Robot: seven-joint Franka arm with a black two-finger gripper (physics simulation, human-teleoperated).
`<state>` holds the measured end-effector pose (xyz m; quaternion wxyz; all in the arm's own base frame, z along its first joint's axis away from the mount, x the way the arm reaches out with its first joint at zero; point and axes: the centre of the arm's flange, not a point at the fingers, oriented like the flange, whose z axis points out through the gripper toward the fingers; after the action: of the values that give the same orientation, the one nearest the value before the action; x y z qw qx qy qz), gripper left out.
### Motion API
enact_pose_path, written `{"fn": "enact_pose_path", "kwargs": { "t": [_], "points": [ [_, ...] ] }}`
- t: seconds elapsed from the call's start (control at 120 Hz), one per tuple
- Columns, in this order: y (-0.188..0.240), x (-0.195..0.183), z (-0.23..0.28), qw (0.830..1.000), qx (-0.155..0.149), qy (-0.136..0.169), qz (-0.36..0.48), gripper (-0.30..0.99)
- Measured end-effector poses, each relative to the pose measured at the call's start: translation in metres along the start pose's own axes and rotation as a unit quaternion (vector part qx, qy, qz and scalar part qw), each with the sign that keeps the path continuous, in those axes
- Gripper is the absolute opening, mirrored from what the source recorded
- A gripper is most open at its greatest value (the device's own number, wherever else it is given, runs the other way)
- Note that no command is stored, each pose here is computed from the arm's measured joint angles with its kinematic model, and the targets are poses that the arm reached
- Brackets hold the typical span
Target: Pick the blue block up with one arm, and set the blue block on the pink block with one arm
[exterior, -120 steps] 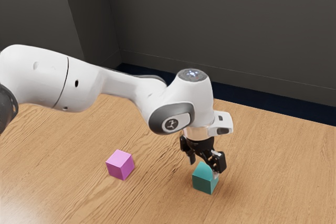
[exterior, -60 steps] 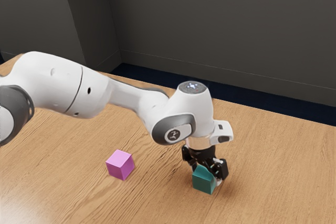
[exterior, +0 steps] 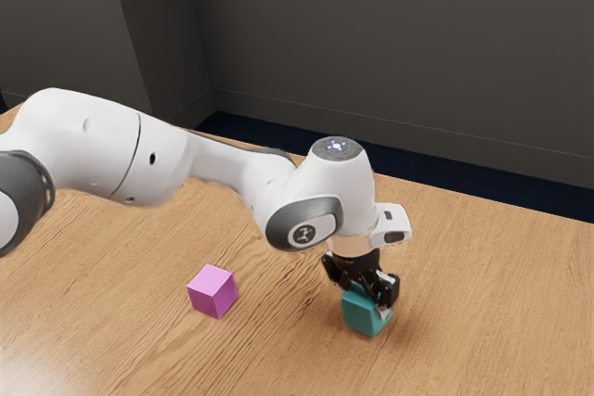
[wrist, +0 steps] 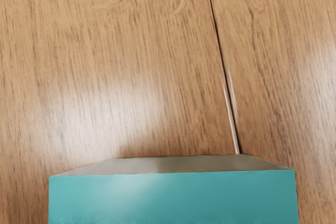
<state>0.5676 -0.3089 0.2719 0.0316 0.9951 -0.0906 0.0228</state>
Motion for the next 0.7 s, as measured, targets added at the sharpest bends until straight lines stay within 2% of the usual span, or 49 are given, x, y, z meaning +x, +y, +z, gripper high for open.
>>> {"fn": "enact_pose_path", "kwargs": {
  "t": [0.058,0.125,0.175,0.233,0.342,0.433,0.55,0.7],
  "points": [
    [0.0,0.001,-0.019,1.0,0.005,0.015,-0.001,0.32],
    [-0.012,0.0,-0.062,0.999,0.025,0.042,-0.008,0.28],
    [-0.042,-0.01,-0.097,0.997,0.048,0.06,-0.029,0.28],
    [-0.082,-0.02,-0.124,0.994,0.069,0.066,-0.059,0.28],
    [-0.152,-0.026,-0.145,0.989,0.091,0.059,-0.104,0.27],
    [-0.188,-0.036,-0.151,0.987,0.102,0.049,-0.118,0.26],
    [-0.203,-0.05,-0.144,0.988,0.11,0.028,-0.106,0.24],
    [-0.202,-0.068,-0.13,0.99,0.116,0.003,-0.076,0.23]
  ]
}}
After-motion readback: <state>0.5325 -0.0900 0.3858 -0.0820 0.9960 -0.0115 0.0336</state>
